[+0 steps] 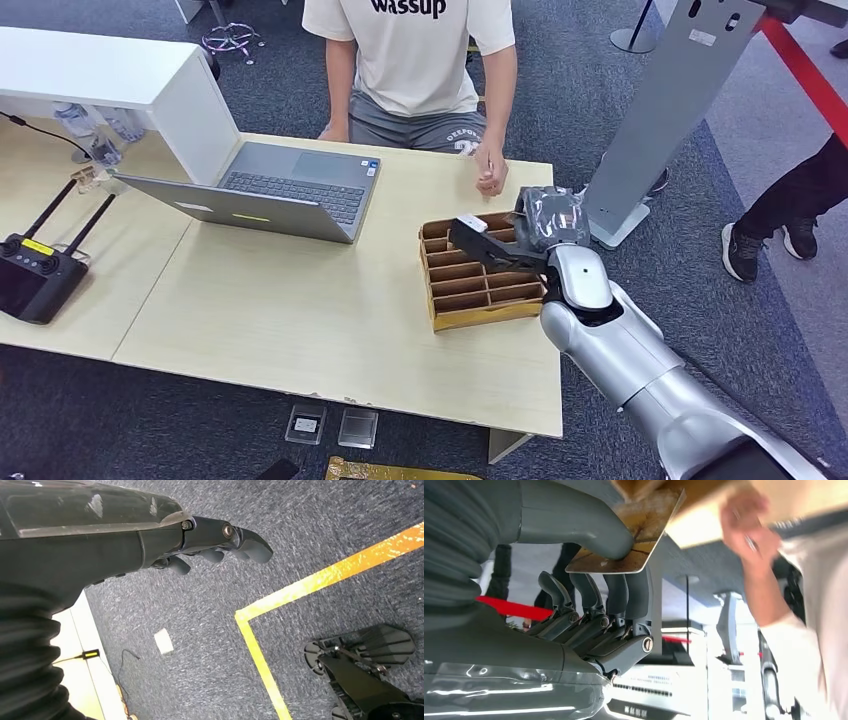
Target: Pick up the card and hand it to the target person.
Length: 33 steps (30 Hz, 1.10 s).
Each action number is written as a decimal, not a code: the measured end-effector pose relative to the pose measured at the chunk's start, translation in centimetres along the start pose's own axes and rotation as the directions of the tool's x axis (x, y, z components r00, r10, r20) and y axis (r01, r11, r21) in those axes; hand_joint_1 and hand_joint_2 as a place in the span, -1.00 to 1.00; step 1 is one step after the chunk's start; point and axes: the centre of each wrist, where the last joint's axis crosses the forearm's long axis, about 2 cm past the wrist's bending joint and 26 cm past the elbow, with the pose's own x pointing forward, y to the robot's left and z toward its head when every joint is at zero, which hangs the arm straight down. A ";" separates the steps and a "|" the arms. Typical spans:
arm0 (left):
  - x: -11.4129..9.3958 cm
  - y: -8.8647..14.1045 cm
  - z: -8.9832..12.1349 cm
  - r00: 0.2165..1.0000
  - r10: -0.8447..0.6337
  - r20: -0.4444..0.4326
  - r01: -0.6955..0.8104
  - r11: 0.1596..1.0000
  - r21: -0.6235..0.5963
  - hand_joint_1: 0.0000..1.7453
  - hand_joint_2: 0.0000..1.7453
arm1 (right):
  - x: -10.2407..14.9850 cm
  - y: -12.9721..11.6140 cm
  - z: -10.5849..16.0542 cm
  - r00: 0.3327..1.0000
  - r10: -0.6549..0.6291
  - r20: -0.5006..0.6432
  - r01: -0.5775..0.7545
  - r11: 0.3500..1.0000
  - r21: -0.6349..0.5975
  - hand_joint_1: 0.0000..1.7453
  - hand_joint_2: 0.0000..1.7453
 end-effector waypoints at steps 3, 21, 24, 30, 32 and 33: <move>-0.3 0.0 0.0 1.000 0.003 -0.002 -0.003 1.000 0.003 -1.00 1.00 | 0.3 -1.7 0.2 1.000 -0.019 0.009 0.019 0.998 -0.060 0.70 1.00; -0.2 0.0 0.0 1.000 -0.007 -0.004 0.007 1.000 0.004 -1.00 1.00 | 1.4 -4.7 3.4 0.956 -0.088 0.280 0.190 0.914 -0.360 0.70 1.00; 0.3 0.1 0.0 1.000 -0.014 -0.004 0.014 1.000 0.004 -1.00 1.00 | 1.3 -4.0 3.1 0.943 -0.091 0.319 0.223 0.887 -0.405 0.70 1.00; 1.0 0.1 0.1 1.000 -0.026 0.003 0.026 1.000 -0.006 -1.00 1.00 | 0.9 -2.3 2.0 0.938 -0.096 0.333 0.253 0.846 -0.469 0.70 1.00; 1.1 0.0 0.1 1.000 -0.030 0.004 0.030 1.000 -0.009 -1.00 1.00 | 0.8 -1.8 1.6 0.939 -0.082 0.333 0.243 0.845 -0.477 0.70 1.00; 1.2 0.0 0.1 0.999 -0.032 0.004 0.032 0.999 -0.010 -1.00 1.00 | 0.8 -1.7 1.4 0.940 -0.069 0.334 0.233 0.846 -0.480 0.70 1.00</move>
